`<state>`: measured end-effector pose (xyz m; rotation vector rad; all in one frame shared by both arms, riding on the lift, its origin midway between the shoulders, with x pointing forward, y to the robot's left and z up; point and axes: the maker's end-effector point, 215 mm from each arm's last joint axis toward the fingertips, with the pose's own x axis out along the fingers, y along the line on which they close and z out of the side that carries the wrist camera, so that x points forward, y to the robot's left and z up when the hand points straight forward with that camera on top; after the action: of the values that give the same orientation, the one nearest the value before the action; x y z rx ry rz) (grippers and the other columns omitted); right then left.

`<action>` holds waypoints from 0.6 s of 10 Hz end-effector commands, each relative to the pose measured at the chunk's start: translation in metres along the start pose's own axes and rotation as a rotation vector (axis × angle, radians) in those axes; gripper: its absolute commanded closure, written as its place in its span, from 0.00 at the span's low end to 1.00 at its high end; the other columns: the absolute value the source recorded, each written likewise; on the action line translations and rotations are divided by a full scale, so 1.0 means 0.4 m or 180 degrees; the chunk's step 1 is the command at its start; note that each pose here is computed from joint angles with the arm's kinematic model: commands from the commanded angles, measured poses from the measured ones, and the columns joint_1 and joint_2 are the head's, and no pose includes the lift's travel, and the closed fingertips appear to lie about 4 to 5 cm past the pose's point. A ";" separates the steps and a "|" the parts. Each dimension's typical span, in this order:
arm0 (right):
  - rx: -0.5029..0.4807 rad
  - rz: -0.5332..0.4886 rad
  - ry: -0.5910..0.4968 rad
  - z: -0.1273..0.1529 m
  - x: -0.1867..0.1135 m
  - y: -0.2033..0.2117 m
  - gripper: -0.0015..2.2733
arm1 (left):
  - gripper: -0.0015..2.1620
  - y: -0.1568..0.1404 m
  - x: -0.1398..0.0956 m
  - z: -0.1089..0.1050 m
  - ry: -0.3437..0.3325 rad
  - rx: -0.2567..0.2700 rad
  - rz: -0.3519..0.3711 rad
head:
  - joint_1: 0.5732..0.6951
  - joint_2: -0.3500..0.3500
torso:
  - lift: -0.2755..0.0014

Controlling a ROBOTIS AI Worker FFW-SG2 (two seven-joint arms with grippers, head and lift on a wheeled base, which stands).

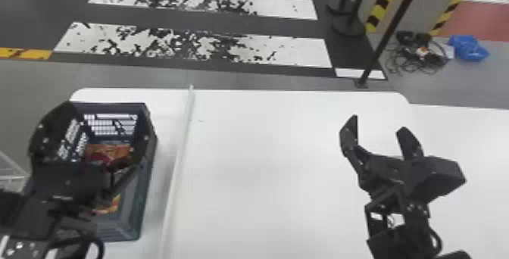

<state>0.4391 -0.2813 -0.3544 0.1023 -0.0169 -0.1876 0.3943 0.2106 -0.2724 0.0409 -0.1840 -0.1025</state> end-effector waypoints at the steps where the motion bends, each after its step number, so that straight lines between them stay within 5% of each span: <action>1: 0.0000 0.0000 0.0000 0.000 0.000 0.000 0.00 | 0.00 0.000 0.000 0.000 0.0000 0.0000 0.0000 | 1.00 0.36 | 0.89; 6: 0.0000 0.0000 0.0000 0.000 0.000 0.000 0.00 | 0.00 0.000 0.000 0.000 0.0000 0.0000 0.0000 | 1.00 0.36 | 0.89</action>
<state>0.4391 -0.2813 -0.3544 0.1023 -0.0169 -0.1876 0.3943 0.2106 -0.2724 0.0409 -0.1840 -0.1025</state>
